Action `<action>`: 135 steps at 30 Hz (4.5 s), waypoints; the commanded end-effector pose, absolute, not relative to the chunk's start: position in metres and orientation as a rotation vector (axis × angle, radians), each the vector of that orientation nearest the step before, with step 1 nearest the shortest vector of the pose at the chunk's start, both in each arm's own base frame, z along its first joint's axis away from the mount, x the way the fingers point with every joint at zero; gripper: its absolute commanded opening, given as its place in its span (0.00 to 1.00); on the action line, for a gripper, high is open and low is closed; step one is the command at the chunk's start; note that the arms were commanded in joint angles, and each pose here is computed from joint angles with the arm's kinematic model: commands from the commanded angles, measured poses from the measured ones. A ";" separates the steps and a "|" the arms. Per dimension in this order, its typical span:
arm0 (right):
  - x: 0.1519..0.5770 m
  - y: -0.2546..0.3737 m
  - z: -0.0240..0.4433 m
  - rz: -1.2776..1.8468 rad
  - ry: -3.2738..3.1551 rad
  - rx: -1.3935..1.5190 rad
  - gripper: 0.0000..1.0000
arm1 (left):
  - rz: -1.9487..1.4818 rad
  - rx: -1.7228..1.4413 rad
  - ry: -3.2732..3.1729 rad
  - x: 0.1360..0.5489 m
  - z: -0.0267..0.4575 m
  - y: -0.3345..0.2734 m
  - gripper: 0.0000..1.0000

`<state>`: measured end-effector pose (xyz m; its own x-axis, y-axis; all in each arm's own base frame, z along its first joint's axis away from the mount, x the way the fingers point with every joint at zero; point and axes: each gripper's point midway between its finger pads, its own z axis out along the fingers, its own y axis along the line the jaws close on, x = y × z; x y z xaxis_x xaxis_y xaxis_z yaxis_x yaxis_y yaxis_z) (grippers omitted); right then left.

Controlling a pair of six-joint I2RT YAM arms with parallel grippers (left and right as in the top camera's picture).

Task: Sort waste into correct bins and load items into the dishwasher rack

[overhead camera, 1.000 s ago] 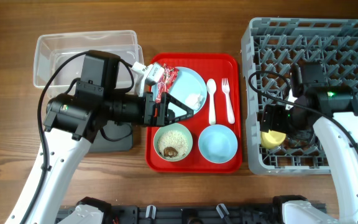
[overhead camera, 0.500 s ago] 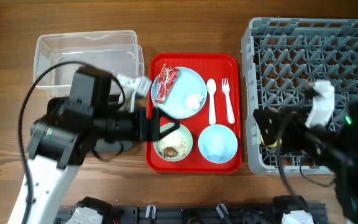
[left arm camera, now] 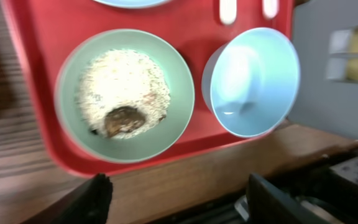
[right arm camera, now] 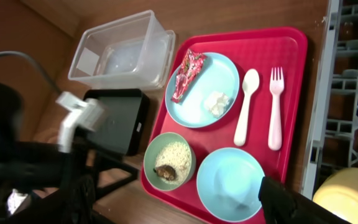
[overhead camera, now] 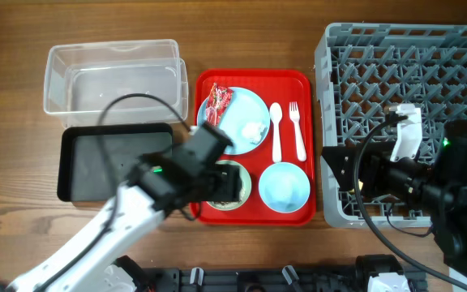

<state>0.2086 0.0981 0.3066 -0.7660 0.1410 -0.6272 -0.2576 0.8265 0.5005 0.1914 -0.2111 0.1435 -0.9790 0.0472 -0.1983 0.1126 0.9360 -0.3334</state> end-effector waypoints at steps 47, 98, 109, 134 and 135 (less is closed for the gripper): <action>0.207 0.101 0.301 0.793 2.354 -0.081 0.86 | 0.014 0.205 2.868 0.205 0.018 -0.262 0.04; 0.206 0.101 0.301 0.799 2.360 -0.067 0.81 | -1.800 -0.469 1.929 0.288 0.177 -0.017 0.04; 0.206 0.101 0.301 0.799 2.360 -0.068 0.81 | -1.790 -0.480 1.943 0.288 0.175 -0.016 0.04; 0.207 0.101 0.301 0.798 2.356 -0.069 0.81 | -1.691 -0.410 2.258 0.259 0.172 -0.059 0.04; 0.207 0.101 0.301 0.798 2.356 -0.069 0.81 | -1.646 -0.396 2.323 0.256 0.171 -0.065 0.04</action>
